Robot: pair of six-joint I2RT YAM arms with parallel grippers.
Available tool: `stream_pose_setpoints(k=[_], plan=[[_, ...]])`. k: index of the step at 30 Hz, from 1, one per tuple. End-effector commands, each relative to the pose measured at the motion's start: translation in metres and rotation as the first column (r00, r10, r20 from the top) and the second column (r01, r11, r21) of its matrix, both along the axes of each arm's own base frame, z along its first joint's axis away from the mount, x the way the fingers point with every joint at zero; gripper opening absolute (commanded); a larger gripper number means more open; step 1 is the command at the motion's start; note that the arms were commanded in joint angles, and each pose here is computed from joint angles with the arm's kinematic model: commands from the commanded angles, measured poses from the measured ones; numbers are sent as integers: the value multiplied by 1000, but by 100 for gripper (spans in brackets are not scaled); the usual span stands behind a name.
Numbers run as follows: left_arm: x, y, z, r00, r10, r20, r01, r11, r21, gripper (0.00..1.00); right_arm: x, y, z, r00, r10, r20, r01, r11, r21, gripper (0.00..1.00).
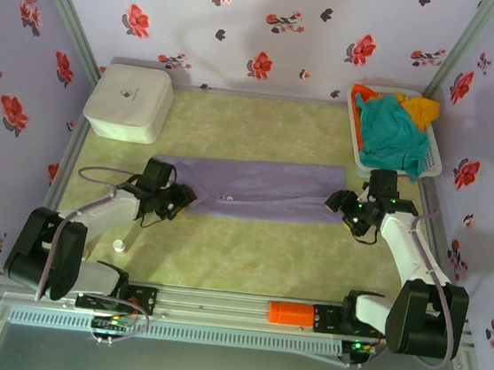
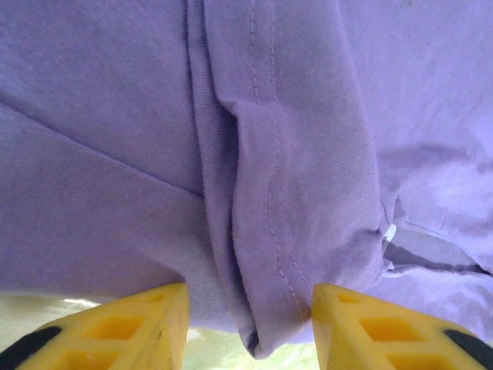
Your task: Fold and stack the t-shirts
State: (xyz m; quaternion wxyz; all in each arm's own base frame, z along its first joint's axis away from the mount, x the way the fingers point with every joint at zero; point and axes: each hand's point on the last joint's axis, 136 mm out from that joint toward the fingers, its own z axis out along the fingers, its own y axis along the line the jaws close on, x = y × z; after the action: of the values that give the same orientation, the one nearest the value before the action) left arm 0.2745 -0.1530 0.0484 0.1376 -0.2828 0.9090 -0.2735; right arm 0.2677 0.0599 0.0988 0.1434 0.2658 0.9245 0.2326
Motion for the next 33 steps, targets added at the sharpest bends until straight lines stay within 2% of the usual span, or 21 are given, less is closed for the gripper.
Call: stream_pose_setpoints(k=[1, 11, 14, 17, 19, 28, 33], plan=[[15, -6, 14, 999, 4, 44, -4, 1000, -10, 42, -4, 0, 0, 1000, 8, -18, -8, 1000, -2, 70], [26, -9, 13, 999, -11, 47, 10, 1000, 12, 33, -9, 0, -6, 999, 8, -37, -8, 1000, -6, 69], [28, -11, 13, 999, -15, 50, 14, 1000, 12, 24, -10, 0, -5, 999, 8, -40, -8, 1000, -4, 69], [30, -12, 15, 998, -25, 53, 24, 1000, 20, 10, -10, -1, -3, 999, 7, -36, -7, 1000, -10, 69], [33, -10, 21, 998, -40, 56, 38, 998, 48, 6, -11, -2, -2, 999, 4, -34, -5, 1000, -16, 69], [64, -5, 44, 988, -151, 40, 137, 961, 242, 4, -13, -2, -7, 999, 3, -35, -4, 1000, -16, 69], [90, -15, 47, 979, -203, 18, 189, 938, 292, 4, -16, -1, -14, 999, 3, -41, -4, 1000, -10, 69]])
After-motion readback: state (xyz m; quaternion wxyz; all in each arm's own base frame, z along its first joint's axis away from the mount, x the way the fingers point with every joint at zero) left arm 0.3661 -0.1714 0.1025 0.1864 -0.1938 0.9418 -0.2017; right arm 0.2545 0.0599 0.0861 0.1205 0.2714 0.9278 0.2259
